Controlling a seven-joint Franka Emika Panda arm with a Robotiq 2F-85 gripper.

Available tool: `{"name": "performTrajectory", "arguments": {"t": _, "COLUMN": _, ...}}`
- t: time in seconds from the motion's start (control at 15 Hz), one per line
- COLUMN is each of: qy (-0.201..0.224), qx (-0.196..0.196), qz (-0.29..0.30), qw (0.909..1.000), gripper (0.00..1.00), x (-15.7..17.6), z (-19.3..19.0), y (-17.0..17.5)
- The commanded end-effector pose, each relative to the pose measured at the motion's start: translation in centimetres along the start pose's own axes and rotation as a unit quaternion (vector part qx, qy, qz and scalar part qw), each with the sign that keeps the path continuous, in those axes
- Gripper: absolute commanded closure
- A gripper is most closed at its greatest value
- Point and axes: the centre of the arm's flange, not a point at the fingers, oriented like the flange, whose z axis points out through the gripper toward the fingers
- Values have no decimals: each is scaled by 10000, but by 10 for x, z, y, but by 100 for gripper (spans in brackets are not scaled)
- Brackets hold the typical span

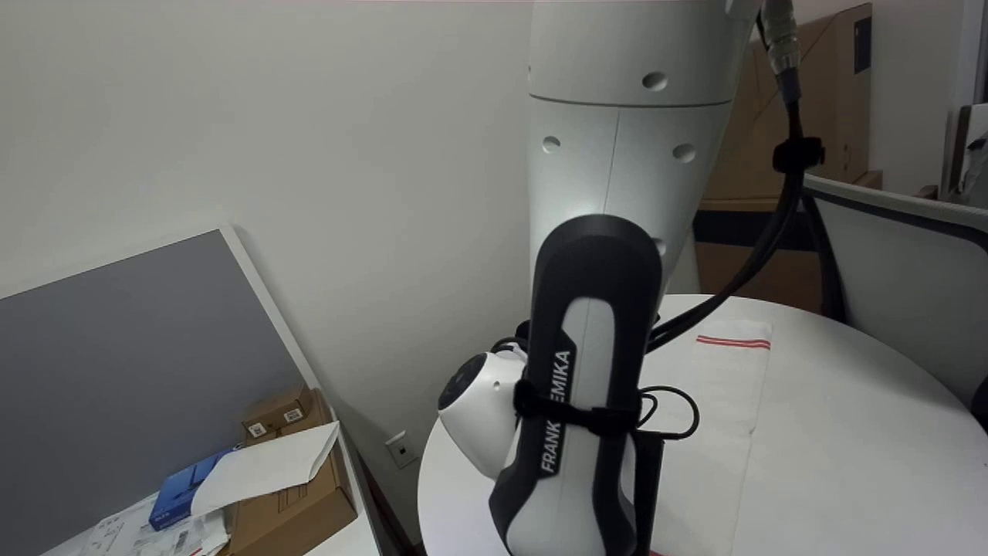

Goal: Fold the towel in three

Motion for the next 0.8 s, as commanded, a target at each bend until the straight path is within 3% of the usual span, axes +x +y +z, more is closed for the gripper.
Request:
{"name": "performTrajectory", "arguments": {"t": 0.0, "qy": 215, "qx": 182, "qz": -252, "qw": 9993, "gripper": 99, "x": -9, "z": -78, "y": 1}}
{"name": "performTrajectory", "arguments": {"t": 0.4, "qy": 510, "qx": 104, "qz": -774, "qw": 9956, "gripper": 99, "x": -15, "z": -182, "y": -1}}
{"name": "performTrajectory", "arguments": {"t": 0.73, "qy": 666, "qx": 55, "qz": -1668, "qw": 9837, "gripper": 99, "x": -7, "z": -244, "y": -28}}
